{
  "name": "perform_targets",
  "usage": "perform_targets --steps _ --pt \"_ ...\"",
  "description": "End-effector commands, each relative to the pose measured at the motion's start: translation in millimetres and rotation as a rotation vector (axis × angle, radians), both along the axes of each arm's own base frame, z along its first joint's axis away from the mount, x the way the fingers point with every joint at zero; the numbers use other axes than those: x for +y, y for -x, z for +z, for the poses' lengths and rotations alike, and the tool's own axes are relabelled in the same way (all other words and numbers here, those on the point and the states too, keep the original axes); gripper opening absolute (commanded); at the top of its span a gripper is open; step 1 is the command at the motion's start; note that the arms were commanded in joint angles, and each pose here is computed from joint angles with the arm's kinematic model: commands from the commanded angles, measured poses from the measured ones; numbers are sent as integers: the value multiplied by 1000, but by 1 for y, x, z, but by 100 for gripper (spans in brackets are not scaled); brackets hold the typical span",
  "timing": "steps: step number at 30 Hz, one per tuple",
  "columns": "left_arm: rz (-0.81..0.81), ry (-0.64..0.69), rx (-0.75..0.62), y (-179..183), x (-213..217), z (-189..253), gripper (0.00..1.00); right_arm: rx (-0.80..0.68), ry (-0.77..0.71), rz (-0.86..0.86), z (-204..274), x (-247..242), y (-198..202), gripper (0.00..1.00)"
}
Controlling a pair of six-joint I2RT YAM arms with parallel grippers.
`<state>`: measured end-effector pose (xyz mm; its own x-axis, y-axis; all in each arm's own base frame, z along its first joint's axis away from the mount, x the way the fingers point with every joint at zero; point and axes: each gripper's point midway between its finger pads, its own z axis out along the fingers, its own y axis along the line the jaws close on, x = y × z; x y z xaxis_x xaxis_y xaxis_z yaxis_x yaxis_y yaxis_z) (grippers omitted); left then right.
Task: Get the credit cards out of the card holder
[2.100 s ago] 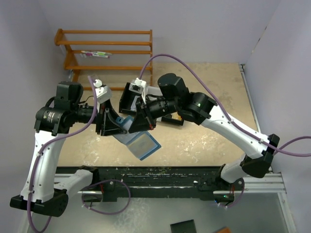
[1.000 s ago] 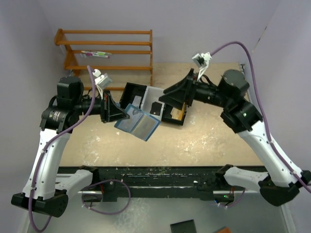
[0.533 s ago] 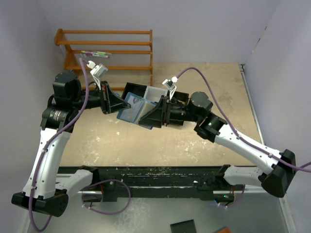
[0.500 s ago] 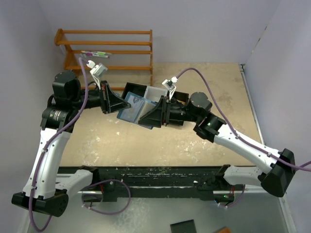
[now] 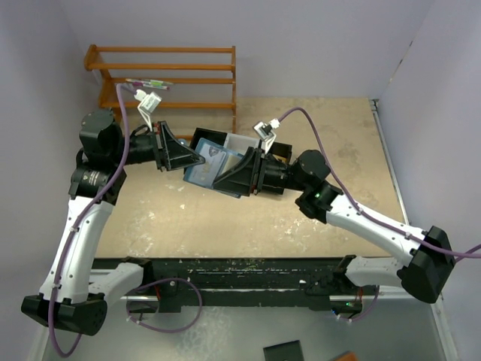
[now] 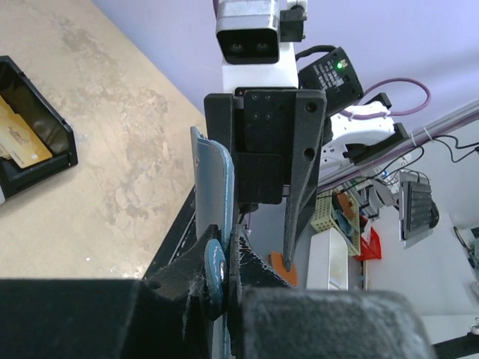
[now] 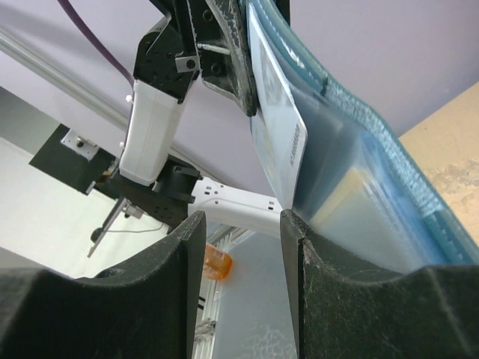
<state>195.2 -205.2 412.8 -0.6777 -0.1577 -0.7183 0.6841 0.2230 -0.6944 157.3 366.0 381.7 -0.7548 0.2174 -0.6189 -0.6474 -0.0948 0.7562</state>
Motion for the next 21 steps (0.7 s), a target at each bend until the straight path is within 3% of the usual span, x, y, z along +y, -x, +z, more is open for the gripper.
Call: perform_targets --steps 1,8,17,21 --pt "-43 47 -67 13 0 26 0 -34 -62 -1 16 -4 3 47" --pt "-39 52 -78 18 2 29 0 -56 -41 -75 15 -9 -5 46" --pt "-31 56 -65 19 2 27 0 -98 -123 -146 46 -8 -19 42" --pt "-30 56 -70 20 2 28 0 -105 -166 -119 53 -8 -15 34"
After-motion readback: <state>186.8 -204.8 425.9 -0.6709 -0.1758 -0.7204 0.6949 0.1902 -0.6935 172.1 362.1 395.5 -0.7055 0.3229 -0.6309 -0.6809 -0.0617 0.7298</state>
